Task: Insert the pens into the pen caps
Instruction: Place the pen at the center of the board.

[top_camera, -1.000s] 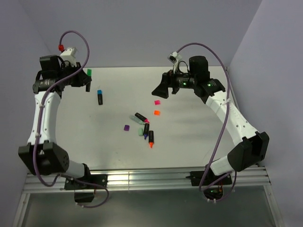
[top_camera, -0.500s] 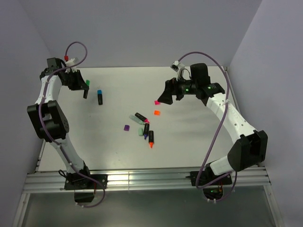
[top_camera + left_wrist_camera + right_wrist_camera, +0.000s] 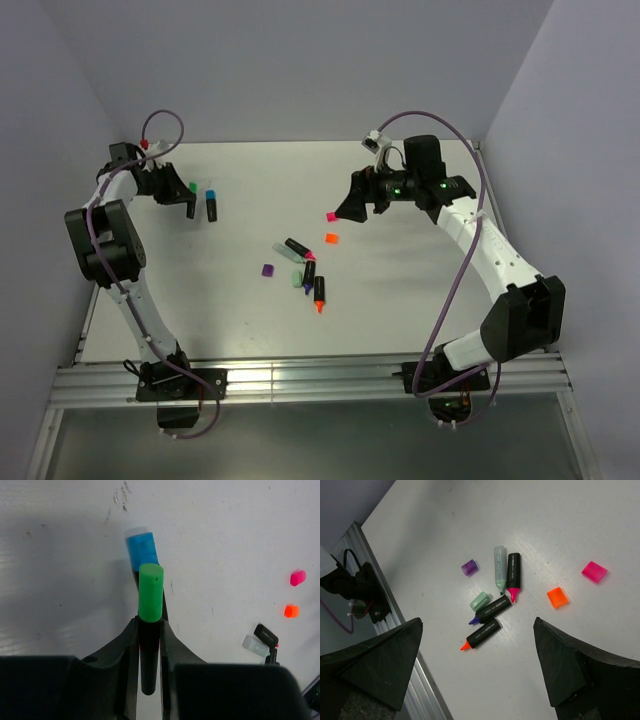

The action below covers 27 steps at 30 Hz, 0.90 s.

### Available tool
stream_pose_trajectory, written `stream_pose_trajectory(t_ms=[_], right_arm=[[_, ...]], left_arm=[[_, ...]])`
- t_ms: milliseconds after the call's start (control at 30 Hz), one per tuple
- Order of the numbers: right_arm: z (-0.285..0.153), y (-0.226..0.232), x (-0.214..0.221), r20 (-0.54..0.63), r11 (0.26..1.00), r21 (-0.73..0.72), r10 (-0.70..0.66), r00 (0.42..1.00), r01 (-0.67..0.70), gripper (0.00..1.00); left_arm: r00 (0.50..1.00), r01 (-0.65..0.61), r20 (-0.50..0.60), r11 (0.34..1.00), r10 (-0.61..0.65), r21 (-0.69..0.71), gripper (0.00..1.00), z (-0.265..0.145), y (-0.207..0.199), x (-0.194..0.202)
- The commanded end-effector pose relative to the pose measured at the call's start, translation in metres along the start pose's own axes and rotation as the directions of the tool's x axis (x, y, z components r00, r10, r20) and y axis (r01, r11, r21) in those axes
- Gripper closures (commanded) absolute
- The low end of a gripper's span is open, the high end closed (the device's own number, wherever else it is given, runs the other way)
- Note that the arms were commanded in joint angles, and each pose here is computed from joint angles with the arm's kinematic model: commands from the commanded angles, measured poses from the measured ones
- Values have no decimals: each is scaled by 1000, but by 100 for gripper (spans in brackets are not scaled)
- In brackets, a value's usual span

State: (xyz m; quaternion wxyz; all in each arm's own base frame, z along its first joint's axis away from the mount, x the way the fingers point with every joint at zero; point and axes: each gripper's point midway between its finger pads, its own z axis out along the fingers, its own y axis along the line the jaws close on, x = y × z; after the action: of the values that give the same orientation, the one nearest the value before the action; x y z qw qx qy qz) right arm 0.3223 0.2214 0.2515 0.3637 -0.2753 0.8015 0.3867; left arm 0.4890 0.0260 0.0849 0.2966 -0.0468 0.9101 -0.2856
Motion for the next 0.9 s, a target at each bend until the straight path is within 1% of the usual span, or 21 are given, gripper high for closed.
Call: stream_pose_trajectory(t_ms=[0,267,433,733,833,867], right_arm=[[-4,3,-6,25,999,-19,-26,999,26,0],[-1,1,-2,14,1000,-16,-15,1000,15,0],[2,-2,0,6,1000,-16,-5,1000,5,0],[7,-5,4,-10,1000,-26,13,1000,-13,0],[7,-5,3,-9,999,-30,13,1000,-13,0],[8,-6,3,-12,999,-33,16,1000,-16,0]], left_arm=[[997,-6,83,1000,5,8,95,6,1,-19],[997,54,53,998,-52,-35,91,24,22,-7],[996,82,41,996,-81,-26,92,34,25,-2],[992,121,32,993,-121,-12,88,52,23,4],[992,125,35,992,-125,-21,87,55,26,3],[992,125,38,992,-124,-26,84,56,27,2]])
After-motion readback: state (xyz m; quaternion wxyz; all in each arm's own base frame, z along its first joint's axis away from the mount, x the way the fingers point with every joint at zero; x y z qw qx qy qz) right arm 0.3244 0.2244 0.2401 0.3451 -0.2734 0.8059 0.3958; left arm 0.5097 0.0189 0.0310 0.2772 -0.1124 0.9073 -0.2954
